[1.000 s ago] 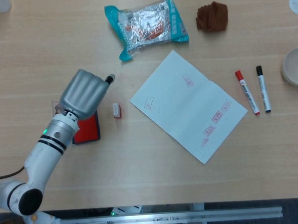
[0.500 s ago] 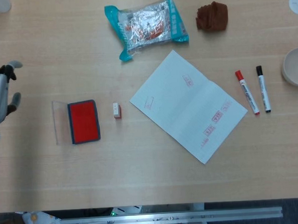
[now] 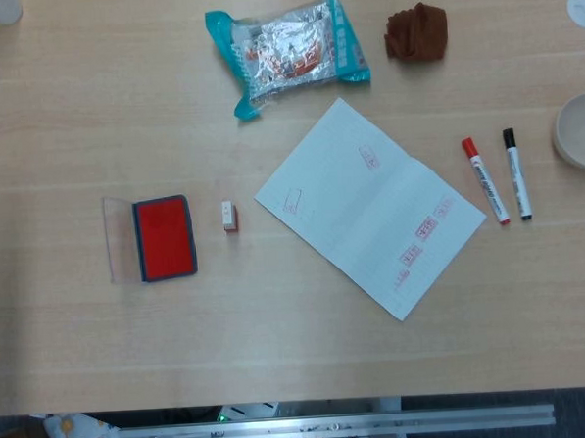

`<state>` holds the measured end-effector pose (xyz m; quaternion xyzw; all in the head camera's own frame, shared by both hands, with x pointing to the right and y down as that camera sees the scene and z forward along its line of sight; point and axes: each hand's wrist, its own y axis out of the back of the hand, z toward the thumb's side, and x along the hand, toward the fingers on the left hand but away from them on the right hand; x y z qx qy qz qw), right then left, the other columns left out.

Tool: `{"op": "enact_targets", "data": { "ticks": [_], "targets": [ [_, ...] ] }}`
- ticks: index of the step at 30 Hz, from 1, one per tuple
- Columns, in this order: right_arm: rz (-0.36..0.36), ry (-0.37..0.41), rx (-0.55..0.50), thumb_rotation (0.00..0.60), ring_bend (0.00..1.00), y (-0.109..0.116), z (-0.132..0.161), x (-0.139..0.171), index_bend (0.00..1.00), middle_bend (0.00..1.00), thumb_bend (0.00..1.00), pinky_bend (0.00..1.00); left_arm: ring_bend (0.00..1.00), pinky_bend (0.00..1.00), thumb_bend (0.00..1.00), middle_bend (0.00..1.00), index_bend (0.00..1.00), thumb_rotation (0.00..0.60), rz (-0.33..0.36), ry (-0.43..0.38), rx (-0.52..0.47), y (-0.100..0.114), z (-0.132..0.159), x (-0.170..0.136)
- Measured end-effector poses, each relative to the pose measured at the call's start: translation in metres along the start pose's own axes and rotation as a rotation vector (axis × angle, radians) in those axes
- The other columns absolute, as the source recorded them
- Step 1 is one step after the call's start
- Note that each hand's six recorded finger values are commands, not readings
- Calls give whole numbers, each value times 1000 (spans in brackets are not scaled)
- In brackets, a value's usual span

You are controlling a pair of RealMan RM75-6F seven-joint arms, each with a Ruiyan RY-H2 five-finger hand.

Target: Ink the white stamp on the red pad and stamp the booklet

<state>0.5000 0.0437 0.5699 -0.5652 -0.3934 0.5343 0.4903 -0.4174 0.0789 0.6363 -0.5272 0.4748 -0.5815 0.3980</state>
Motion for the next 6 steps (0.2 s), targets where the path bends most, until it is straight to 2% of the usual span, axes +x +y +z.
{"op": "enact_targets", "data": {
  "ticks": [6],
  "targets": [
    [0, 5, 2, 600, 288, 0, 3, 0, 238, 359, 200, 303, 442, 629, 271, 406, 268, 600, 24, 5, -1, 5, -3, -13]
  ]
}}
